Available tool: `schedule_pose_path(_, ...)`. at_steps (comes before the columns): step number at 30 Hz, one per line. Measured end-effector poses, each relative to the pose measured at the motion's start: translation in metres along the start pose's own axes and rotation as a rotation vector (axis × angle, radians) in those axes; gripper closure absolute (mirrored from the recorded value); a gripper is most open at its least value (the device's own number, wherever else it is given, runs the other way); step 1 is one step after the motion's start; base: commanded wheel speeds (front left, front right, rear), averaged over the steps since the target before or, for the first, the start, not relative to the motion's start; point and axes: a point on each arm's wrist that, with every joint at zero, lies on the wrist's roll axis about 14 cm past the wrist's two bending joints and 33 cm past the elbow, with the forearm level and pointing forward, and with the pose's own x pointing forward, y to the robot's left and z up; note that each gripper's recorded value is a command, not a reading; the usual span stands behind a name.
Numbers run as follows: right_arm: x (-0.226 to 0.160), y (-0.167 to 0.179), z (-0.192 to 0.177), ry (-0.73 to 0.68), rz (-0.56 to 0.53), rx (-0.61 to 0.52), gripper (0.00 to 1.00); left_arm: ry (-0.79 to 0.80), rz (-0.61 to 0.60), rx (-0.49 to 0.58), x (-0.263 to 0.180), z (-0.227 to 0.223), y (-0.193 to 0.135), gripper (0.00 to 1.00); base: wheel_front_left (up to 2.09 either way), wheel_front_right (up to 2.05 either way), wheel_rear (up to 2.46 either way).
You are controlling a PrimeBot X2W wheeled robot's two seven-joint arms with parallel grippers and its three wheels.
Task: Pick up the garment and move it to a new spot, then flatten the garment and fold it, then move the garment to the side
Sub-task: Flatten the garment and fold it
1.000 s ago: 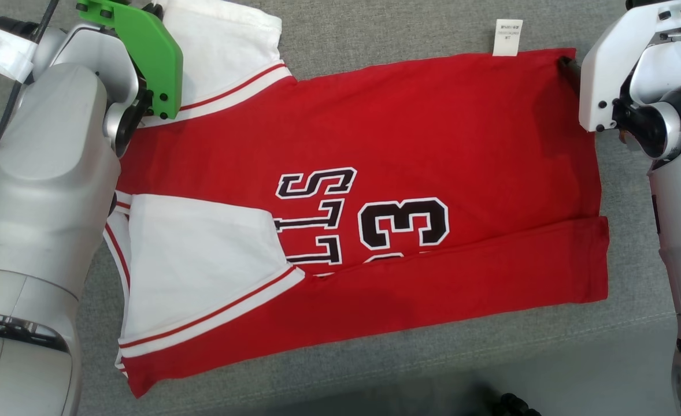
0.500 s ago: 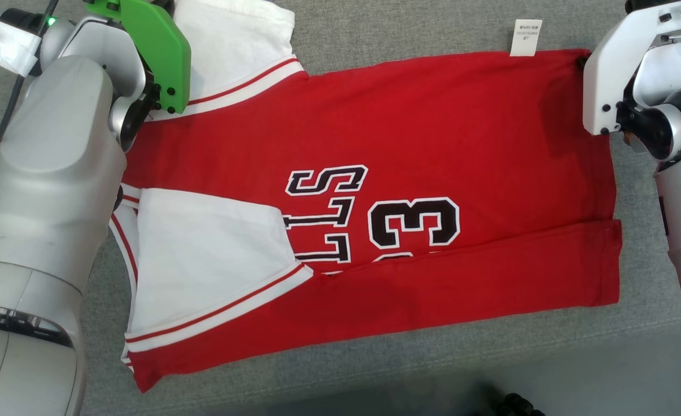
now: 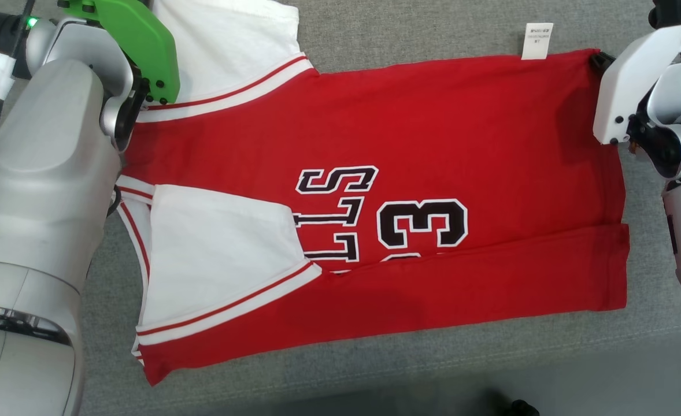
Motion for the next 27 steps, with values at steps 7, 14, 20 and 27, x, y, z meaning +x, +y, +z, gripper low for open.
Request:
schedule_pose_path(7, -0.012, 0.012, 0.021, -0.156, 0.055, 0.027, 1.00, -0.164, 0.023, -0.081, -0.016, 0.027, 0.007, 1.00, 0.00, 0.00, 0.00)
schedule_pose_path(14, -0.035, 0.016, 0.024, -0.224, 0.084, 0.038, 1.00, -0.336, 0.047, -0.159, -0.048, 0.047, 0.010, 1.00, 0.00, 0.00, 0.00)
schedule_pose_path(20, -0.059, 0.009, 0.014, -0.252, 0.072, 0.027, 1.00, -0.442, 0.077, -0.198, -0.087, 0.049, 0.014, 1.00, 0.00, 0.00, 0.00)
schedule_pose_path(27, -0.088, 0.011, -0.002, -0.271, 0.093, 0.024, 1.00, -0.483, 0.107, -0.195, -0.140, 0.035, 0.005, 1.00, 0.00, 0.00, 0.00)
